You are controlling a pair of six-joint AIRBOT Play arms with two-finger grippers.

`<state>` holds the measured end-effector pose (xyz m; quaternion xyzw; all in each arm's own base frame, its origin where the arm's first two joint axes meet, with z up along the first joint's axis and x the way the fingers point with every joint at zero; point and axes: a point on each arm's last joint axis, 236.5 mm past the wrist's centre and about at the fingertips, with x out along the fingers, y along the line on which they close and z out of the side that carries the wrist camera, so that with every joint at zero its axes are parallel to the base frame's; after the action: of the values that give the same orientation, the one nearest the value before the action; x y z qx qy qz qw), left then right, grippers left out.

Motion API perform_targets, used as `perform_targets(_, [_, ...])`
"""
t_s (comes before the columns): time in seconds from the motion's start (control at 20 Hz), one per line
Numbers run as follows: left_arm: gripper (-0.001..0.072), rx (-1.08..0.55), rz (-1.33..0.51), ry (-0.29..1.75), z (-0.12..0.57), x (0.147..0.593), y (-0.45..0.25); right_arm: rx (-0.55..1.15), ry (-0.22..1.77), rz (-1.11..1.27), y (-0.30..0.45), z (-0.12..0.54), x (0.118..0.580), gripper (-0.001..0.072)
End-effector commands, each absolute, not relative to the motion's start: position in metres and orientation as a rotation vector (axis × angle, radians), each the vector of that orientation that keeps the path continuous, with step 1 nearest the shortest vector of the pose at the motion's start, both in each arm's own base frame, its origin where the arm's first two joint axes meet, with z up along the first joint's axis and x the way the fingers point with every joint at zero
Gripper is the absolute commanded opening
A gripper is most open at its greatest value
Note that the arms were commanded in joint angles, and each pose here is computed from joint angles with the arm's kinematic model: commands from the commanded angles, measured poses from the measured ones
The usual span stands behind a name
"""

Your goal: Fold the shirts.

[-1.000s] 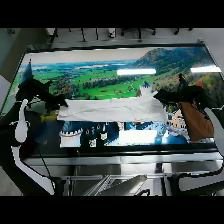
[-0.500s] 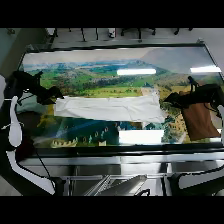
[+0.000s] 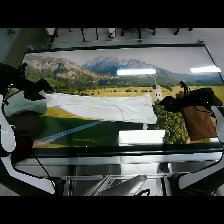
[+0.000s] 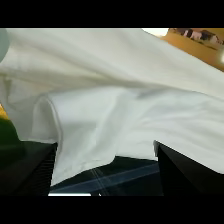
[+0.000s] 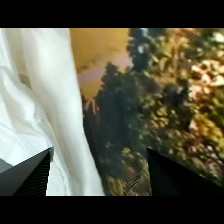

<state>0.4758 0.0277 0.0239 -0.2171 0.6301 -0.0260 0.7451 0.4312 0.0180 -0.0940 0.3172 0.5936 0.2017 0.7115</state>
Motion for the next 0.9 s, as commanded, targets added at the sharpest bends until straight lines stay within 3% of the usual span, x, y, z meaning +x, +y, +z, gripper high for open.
perform_targets(0.0, [0.0680, -0.462, -0.086, 1.457, 0.001, 0.472, 0.010, 0.690, 1.328, 0.477, 0.031, -0.096, 0.431, 0.0654])
perform_targets(0.3, [0.0681, -0.474, -0.095, 1.565, -0.050, 0.471, -0.001, 0.686, 1.347, 0.502, 0.041, -0.095, 0.427, 0.0654])
perform_targets(0.6, [0.0681, -0.501, -0.068, 1.551, -0.055, 0.474, 0.013, 0.635, 1.328, 0.500, 0.060, -0.100, 0.437, 0.0653])
perform_targets(0.7, [0.0680, -0.508, -0.061, 1.547, -0.055, 0.474, 0.018, 0.618, 1.339, 0.521, 0.072, -0.101, 0.435, 0.0572])
perform_targets(0.85, [0.0680, -0.507, -0.061, 1.546, -0.055, 0.474, 0.018, 0.620, 1.364, 0.522, 0.086, -0.108, 0.434, 0.0573])
